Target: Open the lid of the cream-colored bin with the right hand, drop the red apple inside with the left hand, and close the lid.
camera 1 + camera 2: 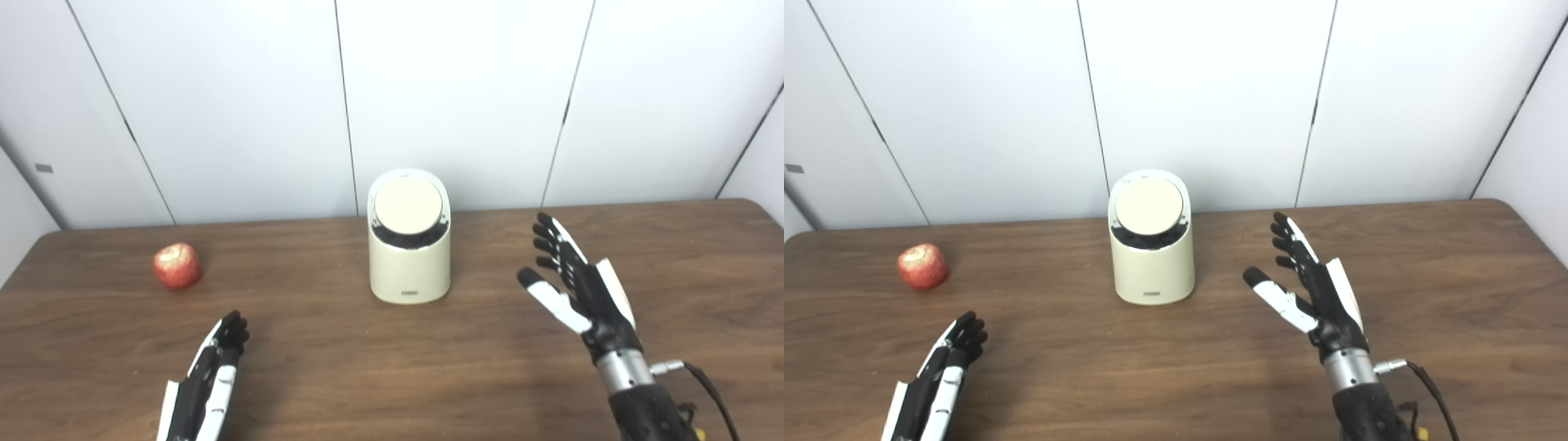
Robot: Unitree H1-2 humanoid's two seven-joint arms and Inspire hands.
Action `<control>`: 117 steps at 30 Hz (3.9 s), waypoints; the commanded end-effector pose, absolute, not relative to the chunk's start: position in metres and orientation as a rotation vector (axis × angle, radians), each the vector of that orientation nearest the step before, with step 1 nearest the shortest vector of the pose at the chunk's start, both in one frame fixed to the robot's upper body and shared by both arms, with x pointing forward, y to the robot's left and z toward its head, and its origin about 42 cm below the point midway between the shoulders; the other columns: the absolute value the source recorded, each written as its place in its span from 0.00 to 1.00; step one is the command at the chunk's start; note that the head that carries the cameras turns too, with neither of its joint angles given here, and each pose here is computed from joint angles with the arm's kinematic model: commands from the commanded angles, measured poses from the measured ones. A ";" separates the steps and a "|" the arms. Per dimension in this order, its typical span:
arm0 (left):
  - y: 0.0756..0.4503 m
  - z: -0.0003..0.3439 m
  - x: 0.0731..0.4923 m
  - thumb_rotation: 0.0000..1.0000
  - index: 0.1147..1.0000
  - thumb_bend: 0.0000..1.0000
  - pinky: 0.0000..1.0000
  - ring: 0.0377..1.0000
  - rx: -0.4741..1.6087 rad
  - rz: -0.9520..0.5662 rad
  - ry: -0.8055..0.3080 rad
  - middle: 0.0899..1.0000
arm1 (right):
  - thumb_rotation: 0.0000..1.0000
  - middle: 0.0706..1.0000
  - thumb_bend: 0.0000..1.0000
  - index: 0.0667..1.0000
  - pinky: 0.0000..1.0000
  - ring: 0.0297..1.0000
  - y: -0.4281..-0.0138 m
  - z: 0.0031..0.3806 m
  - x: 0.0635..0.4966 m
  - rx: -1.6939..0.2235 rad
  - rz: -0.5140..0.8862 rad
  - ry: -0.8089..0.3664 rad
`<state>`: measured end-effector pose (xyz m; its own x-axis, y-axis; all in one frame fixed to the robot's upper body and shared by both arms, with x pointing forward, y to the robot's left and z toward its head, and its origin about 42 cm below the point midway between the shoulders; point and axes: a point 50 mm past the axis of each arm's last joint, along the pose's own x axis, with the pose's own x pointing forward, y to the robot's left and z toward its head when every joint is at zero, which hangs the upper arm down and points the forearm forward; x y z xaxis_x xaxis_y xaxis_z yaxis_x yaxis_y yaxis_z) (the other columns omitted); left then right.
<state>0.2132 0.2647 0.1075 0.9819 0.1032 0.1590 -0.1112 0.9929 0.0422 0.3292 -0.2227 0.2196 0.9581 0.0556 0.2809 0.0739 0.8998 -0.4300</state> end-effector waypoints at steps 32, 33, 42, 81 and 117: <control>0.245 0.085 0.191 0.74 0.89 0.40 0.90 0.88 0.020 0.123 -0.079 0.87 | 0.37 0.91 0.90 0.92 0.79 0.89 -0.137 0.294 0.470 -0.733 0.080 -0.395; 0.245 0.085 0.191 0.74 0.90 0.41 0.91 0.88 0.021 0.123 -0.075 0.88 | 0.36 0.92 0.90 0.92 0.80 0.90 -0.136 0.294 0.470 -0.732 0.084 -0.395; 0.243 0.087 0.190 0.76 0.90 0.45 0.93 0.88 0.026 0.123 -0.064 0.88 | 0.34 0.92 0.87 0.92 0.83 0.91 -0.126 0.283 0.471 -0.718 0.102 -0.406; 0.240 0.087 0.190 0.76 0.89 0.48 0.89 0.86 0.037 0.114 -0.079 0.87 | 0.79 0.88 0.56 0.88 0.78 0.85 -0.166 0.282 0.426 -0.400 0.052 -0.340; 0.256 0.087 0.198 0.77 0.88 0.51 0.84 0.85 0.028 0.112 -0.119 0.86 | 0.93 0.99 0.51 0.96 1.00 0.99 -0.251 0.166 0.254 0.012 0.031 -0.180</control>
